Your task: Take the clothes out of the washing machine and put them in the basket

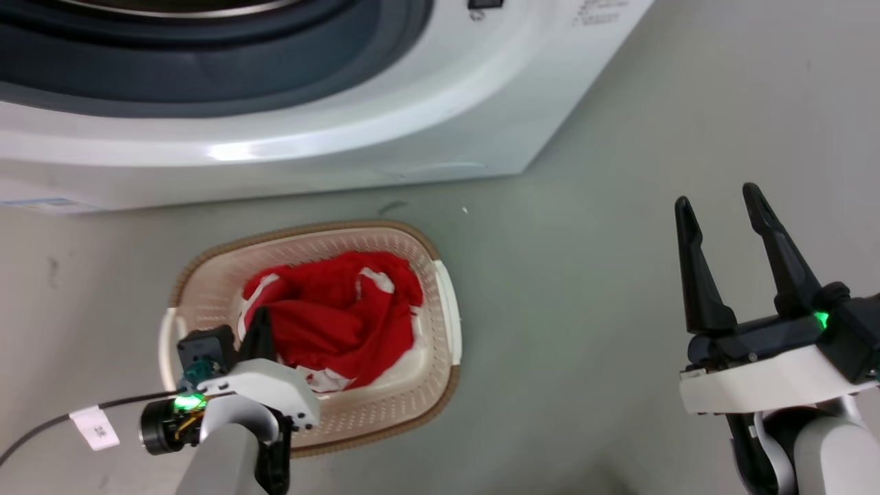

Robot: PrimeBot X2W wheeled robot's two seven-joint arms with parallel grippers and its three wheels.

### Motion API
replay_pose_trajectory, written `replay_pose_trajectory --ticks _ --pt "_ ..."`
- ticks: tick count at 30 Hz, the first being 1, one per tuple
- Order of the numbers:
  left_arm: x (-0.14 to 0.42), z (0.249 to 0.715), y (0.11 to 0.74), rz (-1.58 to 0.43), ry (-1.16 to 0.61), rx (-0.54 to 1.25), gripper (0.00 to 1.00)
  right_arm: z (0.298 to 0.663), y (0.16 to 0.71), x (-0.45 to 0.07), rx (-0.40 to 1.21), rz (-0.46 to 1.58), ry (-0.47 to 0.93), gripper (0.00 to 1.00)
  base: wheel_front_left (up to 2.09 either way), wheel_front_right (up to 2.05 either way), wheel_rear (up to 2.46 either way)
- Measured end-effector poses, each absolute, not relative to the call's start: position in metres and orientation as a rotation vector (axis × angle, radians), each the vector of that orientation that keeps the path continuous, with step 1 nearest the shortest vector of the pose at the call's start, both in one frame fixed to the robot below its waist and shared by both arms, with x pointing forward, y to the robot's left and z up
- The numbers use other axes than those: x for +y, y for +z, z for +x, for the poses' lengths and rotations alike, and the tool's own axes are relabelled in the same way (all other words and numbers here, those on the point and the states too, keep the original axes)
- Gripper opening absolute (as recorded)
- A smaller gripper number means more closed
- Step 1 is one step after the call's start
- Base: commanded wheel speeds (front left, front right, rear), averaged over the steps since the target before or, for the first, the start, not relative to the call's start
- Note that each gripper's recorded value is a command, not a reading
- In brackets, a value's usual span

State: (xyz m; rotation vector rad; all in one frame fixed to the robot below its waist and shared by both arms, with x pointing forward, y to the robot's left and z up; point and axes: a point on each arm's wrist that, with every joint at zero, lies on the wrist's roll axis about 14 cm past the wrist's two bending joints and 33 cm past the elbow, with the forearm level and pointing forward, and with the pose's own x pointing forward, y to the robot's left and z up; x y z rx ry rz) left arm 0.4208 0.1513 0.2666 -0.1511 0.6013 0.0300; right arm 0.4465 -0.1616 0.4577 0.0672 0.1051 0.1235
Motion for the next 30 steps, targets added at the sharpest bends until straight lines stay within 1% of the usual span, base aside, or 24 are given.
replay_pose_trajectory --ticks 8,11,12,13,14,17,23,25,26,30 --pt "0.163 0.409 0.203 -0.115 0.093 0.785 0.00 0.450 0.426 -0.173 0.168 0.065 0.092 1.00 0.00 0.00 0.00" --pt "0.160 0.392 0.179 -0.110 0.094 0.876 0.00 0.448 0.417 -0.182 0.191 0.056 0.069 1.00 0.00 0.00 0.00" --pt "0.157 0.387 0.175 -0.109 0.086 0.896 0.24 0.447 0.415 -0.183 0.197 0.055 0.063 1.00 0.00 0.00 0.00" --pt "0.156 0.384 0.173 -0.109 0.081 0.907 0.49 0.445 0.413 -0.185 0.203 0.054 0.058 1.00 0.00 0.00 0.00" --pt "0.155 0.382 0.173 -0.113 0.081 0.913 1.00 0.444 0.413 -0.186 0.206 0.054 0.054 1.00 0.00 0.00 0.00" --pt "0.154 0.381 0.180 -0.118 0.079 0.910 1.00 0.441 0.416 -0.188 0.199 0.057 0.050 1.00 0.00 0.00 0.00" --pt "0.151 0.383 0.216 -0.140 0.048 0.825 1.00 0.429 0.438 -0.184 0.160 0.060 0.056 1.00 0.00 0.00 0.00" --pt "0.152 0.386 0.242 -0.147 0.037 0.753 1.00 0.419 0.453 -0.184 0.137 0.057 0.055 1.00 0.00 0.00 0.00" --pt "0.152 0.386 0.242 -0.147 0.037 0.753 1.00 0.419 0.453 -0.184 0.137 0.057 0.055 1.00 0.00 0.00 0.00" --pt "0.155 0.397 0.285 -0.149 0.027 0.621 1.00 0.404 0.472 -0.185 0.105 0.051 0.050 1.00 0.00 0.00 0.00"
